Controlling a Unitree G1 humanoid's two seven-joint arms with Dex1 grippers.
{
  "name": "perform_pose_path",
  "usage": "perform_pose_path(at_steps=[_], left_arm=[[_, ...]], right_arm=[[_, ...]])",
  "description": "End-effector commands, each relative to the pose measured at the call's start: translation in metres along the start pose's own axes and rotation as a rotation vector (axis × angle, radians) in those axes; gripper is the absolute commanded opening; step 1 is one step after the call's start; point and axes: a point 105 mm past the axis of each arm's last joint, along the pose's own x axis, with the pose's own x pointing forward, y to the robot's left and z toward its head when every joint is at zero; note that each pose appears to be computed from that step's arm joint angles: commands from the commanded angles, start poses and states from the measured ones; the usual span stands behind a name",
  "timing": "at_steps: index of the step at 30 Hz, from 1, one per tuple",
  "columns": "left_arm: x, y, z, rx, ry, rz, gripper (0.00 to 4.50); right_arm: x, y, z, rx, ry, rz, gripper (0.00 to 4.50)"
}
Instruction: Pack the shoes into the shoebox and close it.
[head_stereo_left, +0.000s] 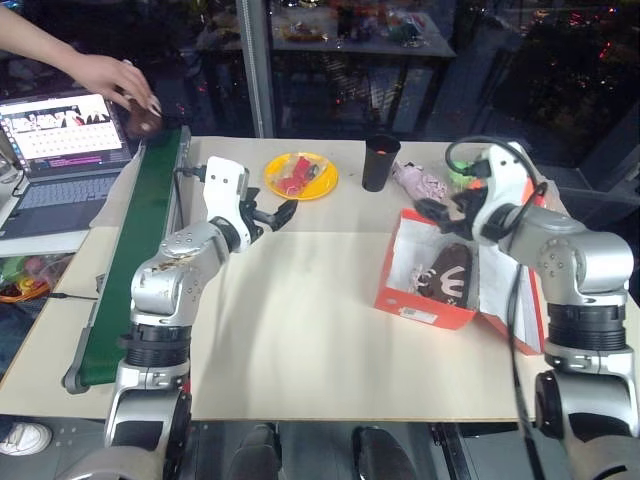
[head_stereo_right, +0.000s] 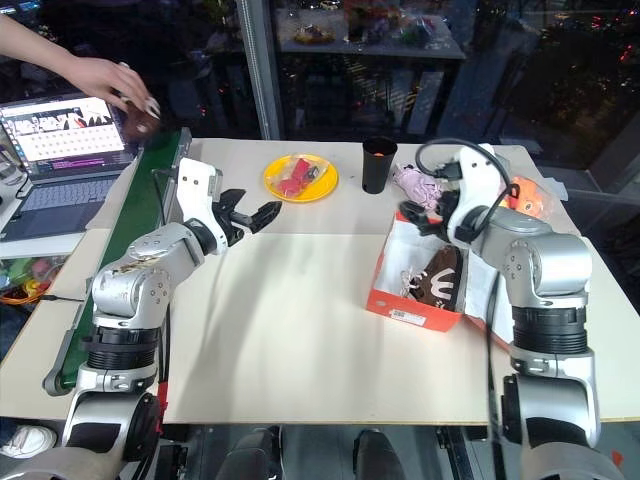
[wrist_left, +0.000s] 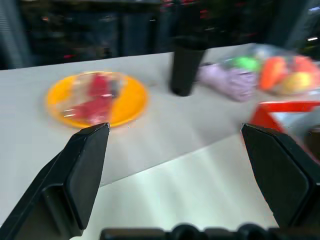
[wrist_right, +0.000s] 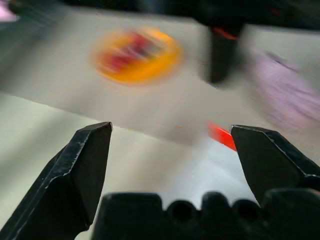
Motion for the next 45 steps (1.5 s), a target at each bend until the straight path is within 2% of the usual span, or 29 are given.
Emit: perform_pose_path(at_steps=[1, 3, 7, 11, 16, 24, 33, 36, 45], left_arm=[[-0.025, 0.044, 0.006, 0.015, -0.054, 0.226, 4.5], [-0.035, 0.056, 0.0, 0.019, -0.051, 0.299, 4.5], [-0.053, 0.07, -0.016, 0.022, -0.033, 0.427, 4.5], [-0.063, 0.069, -0.026, 0.023, -0.034, 0.438, 4.5], [-0.081, 0.086, -0.036, 0.029, -0.017, 0.499, 4.5], [-0.086, 0.12, -0.023, 0.023, -0.005, 0.517, 4.5], [-0.084, 0.159, -0.002, 0.074, -0.02, 0.56, 4.5], [-0.077, 0.17, 0.008, 0.096, -0.027, 0.564, 4.5], [-0.05, 0.188, 0.012, 0.081, 0.014, 0.562, 4.5]], right_arm=[[-0.009, 0.062, 0.009, 0.009, -0.111, 0.308, 4.44], [-0.007, 0.074, -0.004, 0.019, -0.093, 0.36, 4.44], [0.0, 0.098, -0.036, -0.125, -0.056, 0.432, 4.44], [0.011, 0.1, -0.041, -0.2, -0.123, 0.389, 4.44], [0.016, 0.095, -0.058, -0.221, -0.064, 0.398, 4.44], [0.027, 0.093, -0.068, -0.237, -0.02, 0.377, 4.44], [0.035, 0.093, -0.059, -0.214, -0.073, 0.354, 4.44], [0.035, 0.093, -0.056, -0.218, -0.08, 0.355, 4.44], [0.034, 0.089, -0.051, -0.246, -0.079, 0.342, 4.44]])
